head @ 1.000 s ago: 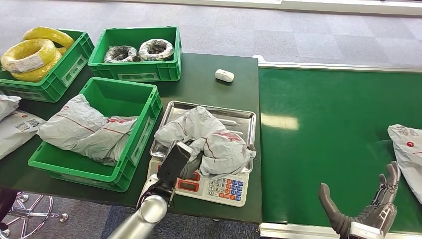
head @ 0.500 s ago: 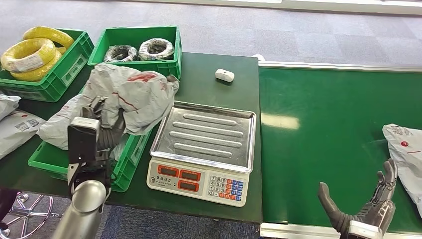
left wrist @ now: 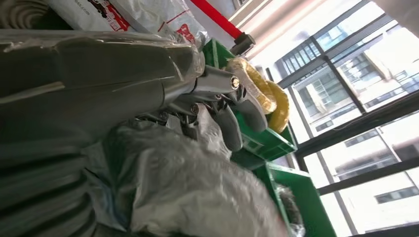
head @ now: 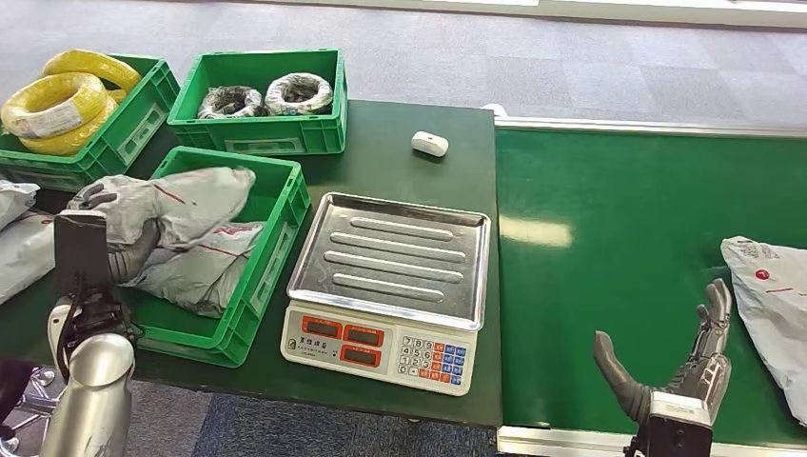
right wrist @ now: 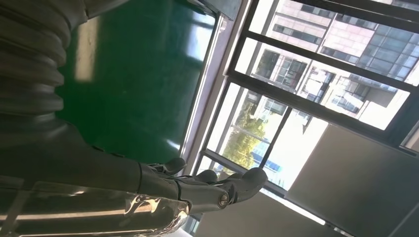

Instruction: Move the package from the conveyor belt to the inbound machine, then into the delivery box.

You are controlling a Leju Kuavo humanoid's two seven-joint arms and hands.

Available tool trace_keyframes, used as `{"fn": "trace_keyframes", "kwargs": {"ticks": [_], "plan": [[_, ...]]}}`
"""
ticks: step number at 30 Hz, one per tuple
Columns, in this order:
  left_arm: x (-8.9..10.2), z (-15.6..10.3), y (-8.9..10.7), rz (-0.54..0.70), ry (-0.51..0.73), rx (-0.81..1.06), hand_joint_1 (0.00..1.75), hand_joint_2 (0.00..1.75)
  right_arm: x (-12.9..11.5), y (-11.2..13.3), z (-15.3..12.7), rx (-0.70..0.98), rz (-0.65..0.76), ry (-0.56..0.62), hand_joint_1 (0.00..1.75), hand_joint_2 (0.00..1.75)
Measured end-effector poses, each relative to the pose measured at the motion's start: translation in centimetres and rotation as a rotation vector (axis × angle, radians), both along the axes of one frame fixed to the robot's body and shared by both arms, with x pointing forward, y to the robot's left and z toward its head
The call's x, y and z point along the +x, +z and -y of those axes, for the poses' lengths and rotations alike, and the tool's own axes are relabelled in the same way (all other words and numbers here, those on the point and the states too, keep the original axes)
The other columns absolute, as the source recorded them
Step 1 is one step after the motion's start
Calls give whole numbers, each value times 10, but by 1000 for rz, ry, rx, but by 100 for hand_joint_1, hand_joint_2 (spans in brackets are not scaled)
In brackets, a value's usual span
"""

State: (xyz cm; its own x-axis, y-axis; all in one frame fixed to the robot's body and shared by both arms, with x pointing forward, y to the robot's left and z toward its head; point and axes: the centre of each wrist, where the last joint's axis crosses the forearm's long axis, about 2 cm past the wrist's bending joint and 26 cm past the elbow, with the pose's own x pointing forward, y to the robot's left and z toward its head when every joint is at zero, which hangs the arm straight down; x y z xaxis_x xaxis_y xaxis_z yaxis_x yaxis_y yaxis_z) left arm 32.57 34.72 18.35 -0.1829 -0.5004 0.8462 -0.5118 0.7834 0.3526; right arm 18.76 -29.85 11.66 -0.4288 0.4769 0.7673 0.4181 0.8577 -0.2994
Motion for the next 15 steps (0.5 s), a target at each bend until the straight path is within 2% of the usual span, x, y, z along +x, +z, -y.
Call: {"fn": "trace_keyframes", "kwargs": {"ticks": [6,15], "plan": [[1,0,-16,-76,6,6,0,175,-1,-5,3,-3,-17,-1,0,175],[0,8,-19,-119,-102,-82,0,175,-6,-8,1,-9,-41,-4,0,175]]}}
